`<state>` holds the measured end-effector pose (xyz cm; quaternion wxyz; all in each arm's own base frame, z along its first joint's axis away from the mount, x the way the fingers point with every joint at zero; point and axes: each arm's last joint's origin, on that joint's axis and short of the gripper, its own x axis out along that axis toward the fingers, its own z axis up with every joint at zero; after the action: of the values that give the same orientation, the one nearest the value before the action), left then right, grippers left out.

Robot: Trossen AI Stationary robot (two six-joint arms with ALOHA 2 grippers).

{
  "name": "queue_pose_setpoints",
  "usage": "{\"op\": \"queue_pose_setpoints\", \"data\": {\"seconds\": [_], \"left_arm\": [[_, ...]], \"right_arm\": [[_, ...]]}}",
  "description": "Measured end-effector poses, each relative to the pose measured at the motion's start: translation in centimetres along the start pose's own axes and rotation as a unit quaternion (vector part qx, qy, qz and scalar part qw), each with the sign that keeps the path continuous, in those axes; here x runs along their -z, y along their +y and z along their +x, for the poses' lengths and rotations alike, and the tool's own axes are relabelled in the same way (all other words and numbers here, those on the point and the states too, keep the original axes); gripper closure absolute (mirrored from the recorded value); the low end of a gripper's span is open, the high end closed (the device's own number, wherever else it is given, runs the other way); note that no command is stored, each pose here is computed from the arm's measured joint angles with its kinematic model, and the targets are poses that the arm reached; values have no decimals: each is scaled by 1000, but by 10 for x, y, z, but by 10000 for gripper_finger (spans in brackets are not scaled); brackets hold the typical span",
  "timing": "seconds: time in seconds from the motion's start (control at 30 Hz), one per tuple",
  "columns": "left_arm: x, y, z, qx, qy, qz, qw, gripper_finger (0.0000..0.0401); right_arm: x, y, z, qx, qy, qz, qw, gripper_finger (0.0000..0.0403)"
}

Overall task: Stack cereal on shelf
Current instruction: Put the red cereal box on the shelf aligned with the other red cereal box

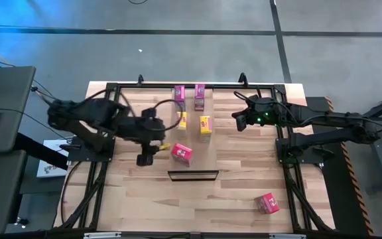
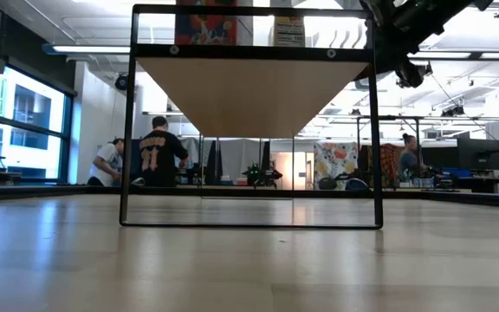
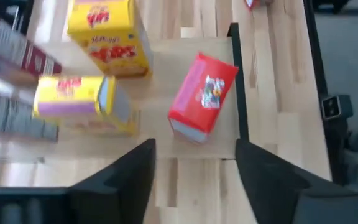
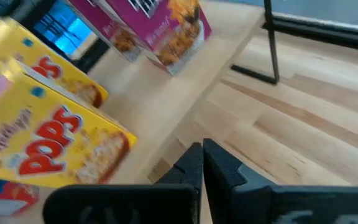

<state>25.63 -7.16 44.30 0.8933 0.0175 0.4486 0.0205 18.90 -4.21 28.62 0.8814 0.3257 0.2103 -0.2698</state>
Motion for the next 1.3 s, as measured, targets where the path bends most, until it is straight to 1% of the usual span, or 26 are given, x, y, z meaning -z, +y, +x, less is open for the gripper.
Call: {"op": "queue_pose_setpoints", "data": {"seconds": [0.07,0.13,0.23,0.27,0.4,0.5,0.57,0.67,0.77,1.07,1.3], "left_arm": [[9,-4,-2,-4,-11,-28,1000,232],[18,-8,2,-7,-25,-58,998,284],[32,-18,16,14,-64,-109,992,372],[36,-22,23,26,-79,-133,988,386],[54,-40,55,83,-122,-225,963,390],[67,-52,75,112,-130,-283,944,399],[75,-56,85,112,-128,-311,935,399],[84,-59,99,83,-125,-340,928,400],[89,-58,110,54,-121,-348,928,401],[87,-46,117,15,-137,-360,923,401],[83,-32,121,-9,-140,-346,927,401]], "right_arm": [[0,0,0,0,2,-1,1000,402],[1,0,-1,-1,4,-1,1000,402],[0,0,-1,-3,3,0,1000,402],[0,0,-1,-3,4,0,1000,402],[0,0,-1,-3,4,-4,1000,402],[0,0,-1,-4,5,-4,1000,402],[0,0,-1,-4,5,-4,1000,402],[0,0,-1,-4,5,-5,1000,402],[1,0,-1,-4,5,-5,1000,402],[1,0,-1,-4,5,-5,1000,402],[1,0,-1,-4,5,-5,1000,402]]}}
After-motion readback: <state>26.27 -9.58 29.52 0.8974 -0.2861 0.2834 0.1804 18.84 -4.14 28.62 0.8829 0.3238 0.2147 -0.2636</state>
